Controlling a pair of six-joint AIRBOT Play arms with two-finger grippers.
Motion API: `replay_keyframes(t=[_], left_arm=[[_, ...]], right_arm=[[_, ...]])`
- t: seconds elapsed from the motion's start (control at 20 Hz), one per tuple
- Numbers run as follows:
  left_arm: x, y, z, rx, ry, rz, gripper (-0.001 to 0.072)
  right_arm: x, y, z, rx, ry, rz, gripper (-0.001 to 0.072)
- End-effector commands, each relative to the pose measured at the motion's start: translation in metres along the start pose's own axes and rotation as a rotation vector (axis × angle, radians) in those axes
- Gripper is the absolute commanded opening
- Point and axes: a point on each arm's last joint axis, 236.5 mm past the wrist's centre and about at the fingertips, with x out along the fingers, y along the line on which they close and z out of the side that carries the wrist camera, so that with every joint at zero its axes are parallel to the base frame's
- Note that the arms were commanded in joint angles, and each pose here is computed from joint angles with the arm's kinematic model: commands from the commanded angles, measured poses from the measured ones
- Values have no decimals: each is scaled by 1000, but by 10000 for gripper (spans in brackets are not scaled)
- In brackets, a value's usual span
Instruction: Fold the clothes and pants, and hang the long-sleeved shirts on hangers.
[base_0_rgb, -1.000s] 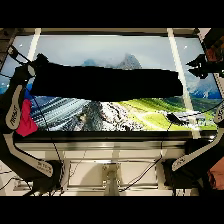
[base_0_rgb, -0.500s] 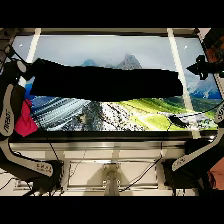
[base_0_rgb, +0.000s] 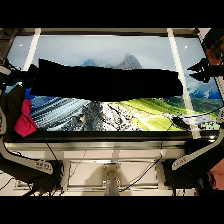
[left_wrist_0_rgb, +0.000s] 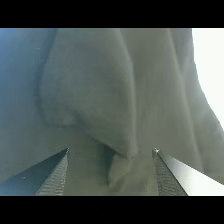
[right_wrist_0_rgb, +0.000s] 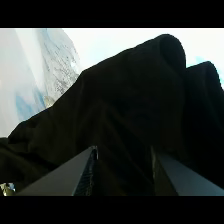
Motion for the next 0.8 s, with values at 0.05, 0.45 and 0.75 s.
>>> replay_keyframes(t=[0.05,0.45,0.75], left_arm=[[19,0,-6,-179,26,-37,583],[52,1,-5,-298,-4,-62,314],[24,11,-5,-130,0,35,6]], right_arm=[[4,5,6,-12,-29,2,389],[6,7,5,-14,-25,2,381],[6,7,5,-12,-26,2,377]])
